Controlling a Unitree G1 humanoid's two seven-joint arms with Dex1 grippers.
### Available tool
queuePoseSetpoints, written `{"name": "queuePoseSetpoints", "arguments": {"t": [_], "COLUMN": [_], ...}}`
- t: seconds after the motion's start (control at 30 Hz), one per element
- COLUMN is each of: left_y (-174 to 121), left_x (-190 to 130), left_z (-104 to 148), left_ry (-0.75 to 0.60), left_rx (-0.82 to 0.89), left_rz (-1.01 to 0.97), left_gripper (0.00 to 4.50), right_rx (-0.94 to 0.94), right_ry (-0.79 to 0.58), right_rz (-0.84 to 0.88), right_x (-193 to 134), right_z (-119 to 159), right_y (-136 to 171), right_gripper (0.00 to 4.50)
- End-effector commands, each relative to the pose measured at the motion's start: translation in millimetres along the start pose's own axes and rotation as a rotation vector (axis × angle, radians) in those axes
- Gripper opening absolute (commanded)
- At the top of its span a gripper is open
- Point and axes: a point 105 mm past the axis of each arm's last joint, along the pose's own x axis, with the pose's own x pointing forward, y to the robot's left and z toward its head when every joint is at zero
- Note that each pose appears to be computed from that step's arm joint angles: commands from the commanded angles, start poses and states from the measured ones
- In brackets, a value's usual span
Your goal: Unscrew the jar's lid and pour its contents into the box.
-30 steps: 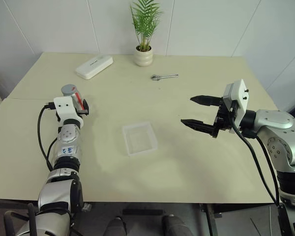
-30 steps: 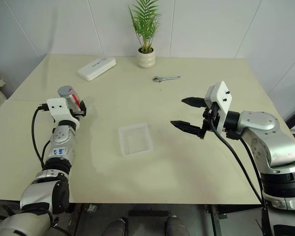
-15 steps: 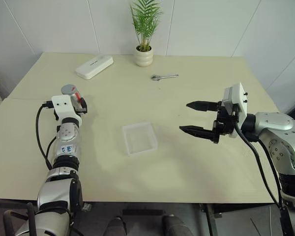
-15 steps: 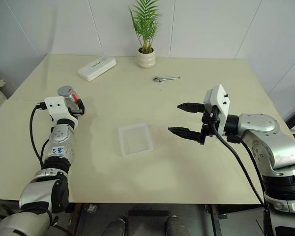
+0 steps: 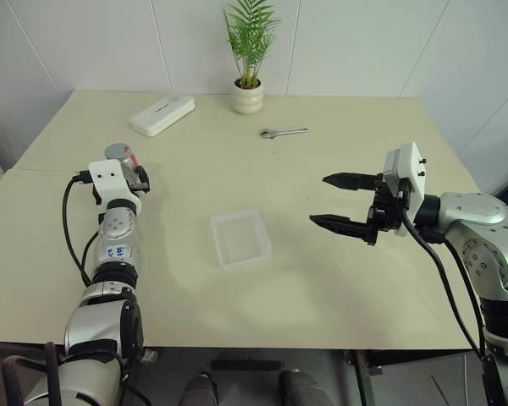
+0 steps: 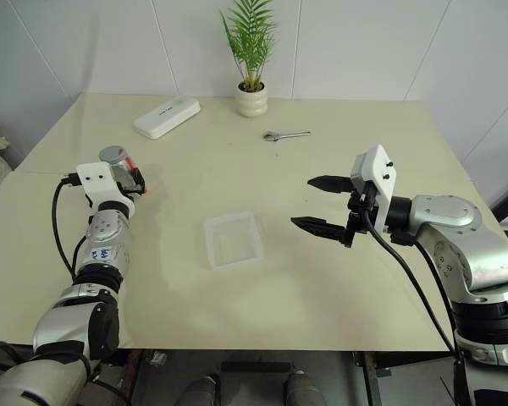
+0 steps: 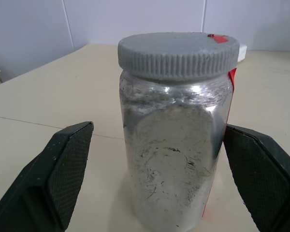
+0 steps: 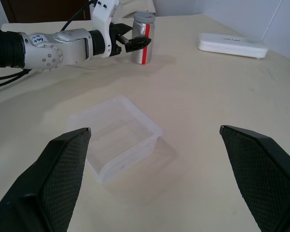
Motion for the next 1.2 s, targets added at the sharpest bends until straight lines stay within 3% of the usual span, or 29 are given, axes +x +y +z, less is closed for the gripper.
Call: {"name": "queuePoseSetpoints", "arguments": {"t": [0.03,1.2], "left_y": [2,-2], "left_x": [6,10], "left_z": [20,27], "left_ry": [-0.056,-0.069], "left_rx": [-0.004,0.038], "left_rz": [0.007,-0.175], "left_gripper": [4.45,4.45], "right_rx": [-0.054,-0.069], "right_ry": [-0.037,-0.033], "right_rz": [-0.023,-0.05], "right_x": [-4,-5], "right_z": [14,14], "right_y": [-3,-7], "right_gripper": [4.5,4.5]}}
